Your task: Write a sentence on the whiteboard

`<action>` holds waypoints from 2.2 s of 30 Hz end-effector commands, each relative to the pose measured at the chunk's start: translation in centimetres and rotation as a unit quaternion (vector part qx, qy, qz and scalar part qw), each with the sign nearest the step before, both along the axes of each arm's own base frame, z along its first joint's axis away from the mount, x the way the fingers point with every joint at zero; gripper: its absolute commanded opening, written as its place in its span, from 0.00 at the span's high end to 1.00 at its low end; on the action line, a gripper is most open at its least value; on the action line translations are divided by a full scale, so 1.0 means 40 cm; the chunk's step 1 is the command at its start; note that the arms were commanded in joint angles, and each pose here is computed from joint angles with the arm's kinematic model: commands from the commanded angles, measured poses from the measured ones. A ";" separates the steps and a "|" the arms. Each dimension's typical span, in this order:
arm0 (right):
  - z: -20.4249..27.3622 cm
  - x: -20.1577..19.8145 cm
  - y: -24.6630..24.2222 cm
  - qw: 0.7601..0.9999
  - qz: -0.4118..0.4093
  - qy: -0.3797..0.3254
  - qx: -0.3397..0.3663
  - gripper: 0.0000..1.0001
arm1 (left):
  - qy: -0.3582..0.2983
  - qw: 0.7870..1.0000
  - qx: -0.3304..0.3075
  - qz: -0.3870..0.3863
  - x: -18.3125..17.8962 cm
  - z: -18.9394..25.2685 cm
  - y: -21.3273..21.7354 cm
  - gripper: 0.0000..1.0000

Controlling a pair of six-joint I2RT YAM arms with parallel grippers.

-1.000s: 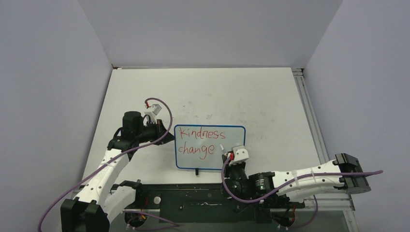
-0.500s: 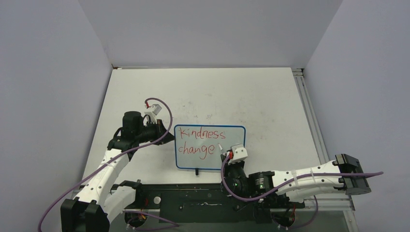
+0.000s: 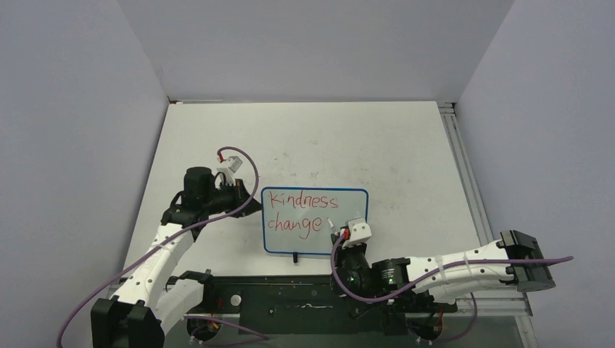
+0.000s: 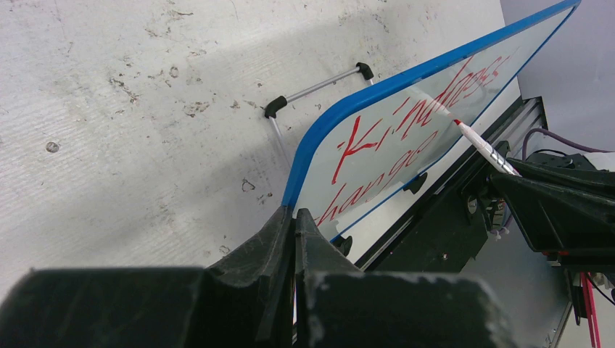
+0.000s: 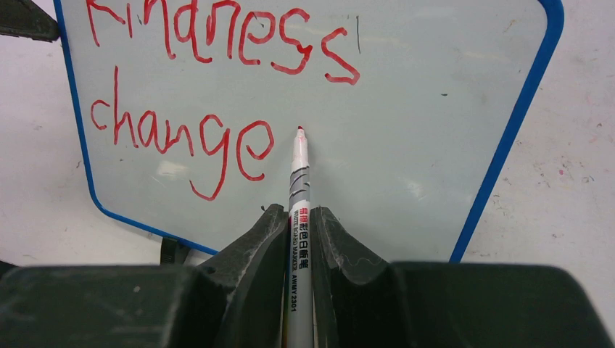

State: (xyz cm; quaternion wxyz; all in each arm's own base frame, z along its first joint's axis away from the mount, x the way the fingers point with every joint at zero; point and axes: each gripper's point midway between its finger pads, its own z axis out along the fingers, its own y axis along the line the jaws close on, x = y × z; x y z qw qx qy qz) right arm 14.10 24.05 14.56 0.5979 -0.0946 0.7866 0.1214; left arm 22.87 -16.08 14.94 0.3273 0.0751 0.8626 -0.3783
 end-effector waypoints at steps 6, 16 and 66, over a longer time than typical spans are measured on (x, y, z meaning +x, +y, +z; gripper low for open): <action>-0.010 0.002 -0.004 1.000 -0.012 -0.001 0.002 0.95 | -0.033 0.999 -0.008 -0.008 0.020 0.050 -0.010 1.00; -0.031 0.001 0.016 1.000 0.007 0.012 -0.011 0.95 | -0.032 0.999 -0.008 -0.007 0.020 0.050 -0.010 1.00; -0.054 -0.067 0.036 0.999 0.035 0.011 -0.012 0.95 | -0.032 0.999 -0.009 -0.009 0.019 0.049 -0.011 1.00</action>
